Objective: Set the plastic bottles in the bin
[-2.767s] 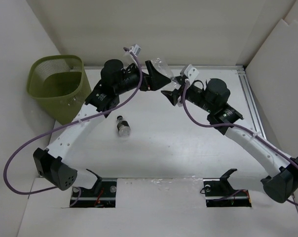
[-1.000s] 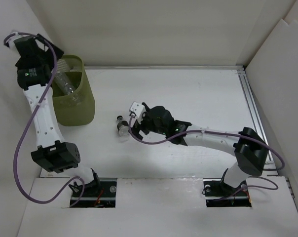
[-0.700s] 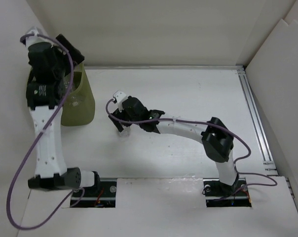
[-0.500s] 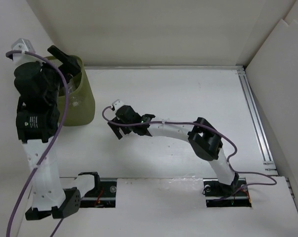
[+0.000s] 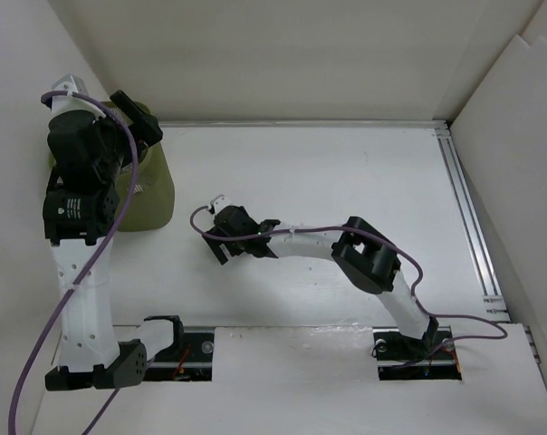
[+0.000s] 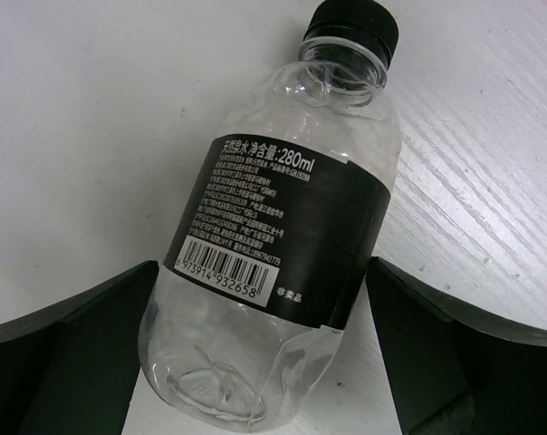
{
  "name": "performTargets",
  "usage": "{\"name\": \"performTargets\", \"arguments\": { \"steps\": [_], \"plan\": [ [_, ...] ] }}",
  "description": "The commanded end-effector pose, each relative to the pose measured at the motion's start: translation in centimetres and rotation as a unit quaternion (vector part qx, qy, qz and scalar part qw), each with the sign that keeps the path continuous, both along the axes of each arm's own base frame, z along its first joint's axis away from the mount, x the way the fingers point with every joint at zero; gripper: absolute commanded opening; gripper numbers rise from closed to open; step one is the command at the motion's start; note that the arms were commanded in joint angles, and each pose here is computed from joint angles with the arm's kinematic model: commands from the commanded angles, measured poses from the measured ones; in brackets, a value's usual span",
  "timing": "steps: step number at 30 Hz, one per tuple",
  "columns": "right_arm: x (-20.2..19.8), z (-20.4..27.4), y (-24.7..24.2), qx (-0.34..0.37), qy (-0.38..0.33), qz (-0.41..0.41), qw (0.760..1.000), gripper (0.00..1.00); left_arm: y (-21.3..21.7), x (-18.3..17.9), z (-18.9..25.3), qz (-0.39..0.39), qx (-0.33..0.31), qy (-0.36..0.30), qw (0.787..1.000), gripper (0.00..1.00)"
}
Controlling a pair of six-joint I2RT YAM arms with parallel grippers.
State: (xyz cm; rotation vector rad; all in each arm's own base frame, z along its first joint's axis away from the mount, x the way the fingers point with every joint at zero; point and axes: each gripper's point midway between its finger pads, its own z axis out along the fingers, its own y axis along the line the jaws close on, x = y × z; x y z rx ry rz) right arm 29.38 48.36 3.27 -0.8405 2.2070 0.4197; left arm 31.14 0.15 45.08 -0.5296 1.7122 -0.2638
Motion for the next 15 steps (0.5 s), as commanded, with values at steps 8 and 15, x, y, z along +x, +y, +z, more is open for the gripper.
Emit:
{"name": "performTargets", "arguments": {
  "steps": [8,15],
  "plan": [
    [0.3,-0.8,0.7,0.018,0.013,0.003,1.0,0.83,-0.7,-0.9,1.5,-0.021,0.007,-0.028,0.999,1.0],
    [0.1,-0.9,-1.8,0.002,0.014,-0.017,1.0,0.01,-2.2,-0.3,0.8,-0.065,0.005,-0.026,0.998,1.0]
  ]
}}
